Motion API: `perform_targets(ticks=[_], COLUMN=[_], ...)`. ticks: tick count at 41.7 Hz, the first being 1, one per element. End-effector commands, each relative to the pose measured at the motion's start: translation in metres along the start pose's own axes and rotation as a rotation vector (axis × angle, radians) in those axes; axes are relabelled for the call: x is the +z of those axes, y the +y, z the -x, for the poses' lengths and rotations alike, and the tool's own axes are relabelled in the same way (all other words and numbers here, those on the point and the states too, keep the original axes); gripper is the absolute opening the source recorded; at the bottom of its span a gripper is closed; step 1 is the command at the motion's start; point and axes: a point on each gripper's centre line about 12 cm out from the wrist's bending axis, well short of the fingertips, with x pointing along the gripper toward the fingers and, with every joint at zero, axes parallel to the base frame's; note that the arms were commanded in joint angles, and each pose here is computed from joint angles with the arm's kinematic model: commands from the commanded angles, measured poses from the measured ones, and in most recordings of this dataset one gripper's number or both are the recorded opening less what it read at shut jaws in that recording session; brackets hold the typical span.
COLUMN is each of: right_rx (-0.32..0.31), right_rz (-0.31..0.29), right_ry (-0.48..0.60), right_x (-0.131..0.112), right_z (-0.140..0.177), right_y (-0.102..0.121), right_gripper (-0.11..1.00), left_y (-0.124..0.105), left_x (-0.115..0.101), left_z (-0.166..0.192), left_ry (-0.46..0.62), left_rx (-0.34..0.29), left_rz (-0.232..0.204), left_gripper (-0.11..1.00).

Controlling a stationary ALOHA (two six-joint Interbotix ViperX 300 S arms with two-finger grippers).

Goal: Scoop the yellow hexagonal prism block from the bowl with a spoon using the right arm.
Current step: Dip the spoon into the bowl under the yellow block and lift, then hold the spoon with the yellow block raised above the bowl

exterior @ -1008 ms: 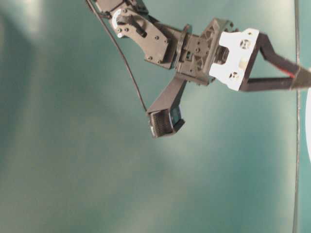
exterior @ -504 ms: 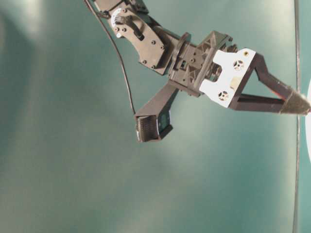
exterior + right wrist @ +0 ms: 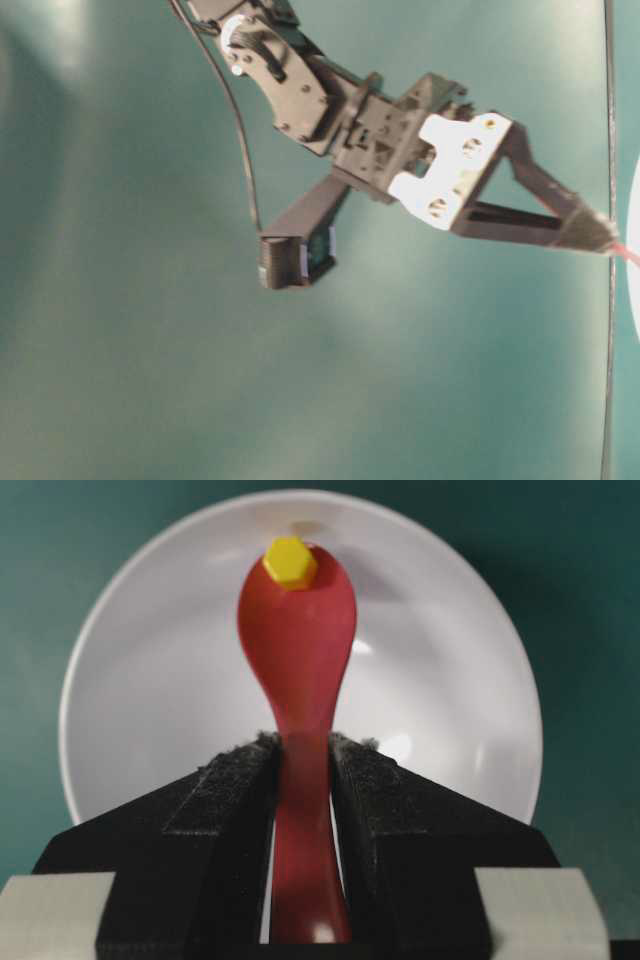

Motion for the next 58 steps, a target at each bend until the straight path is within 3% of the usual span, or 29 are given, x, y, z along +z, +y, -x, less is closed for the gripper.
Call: perform_targets(ticks=[1, 13, 22, 25, 58], right_rx=[0.015, 0.037, 0.052, 0.054, 0.060], right_rz=[0.011, 0.057, 0.080, 0.064, 0.074], right_ry=[-0.080, -0.299, -0.565, -0.602, -0.601], right_x=[0.014, 0.017, -0.007, -0.015, -0.034], right_z=[0.021, 0.064, 0.105, 0.111, 0.128], right_y=[0.007, 0.020, 0.023, 0.021, 0.018], right_gripper=[0.24, 0.24, 0.24, 0.24, 0.24], left_y=[0.000, 0.000, 0.000, 0.000, 0.000], left_x=[0.008, 0.008, 0.007, 0.007, 0.009], left_z=[-0.002, -0.002, -0.002, -0.002, -0.002], left_ry=[-0.020, -0.018, -0.017, -0.017, -0.025], left_rx=[0.001, 0.002, 0.002, 0.000, 0.000], left_rz=[-0.003, -0.002, -0.002, -0.002, 0.000], left_gripper=[0.01, 0.01, 0.01, 0.01, 0.01])
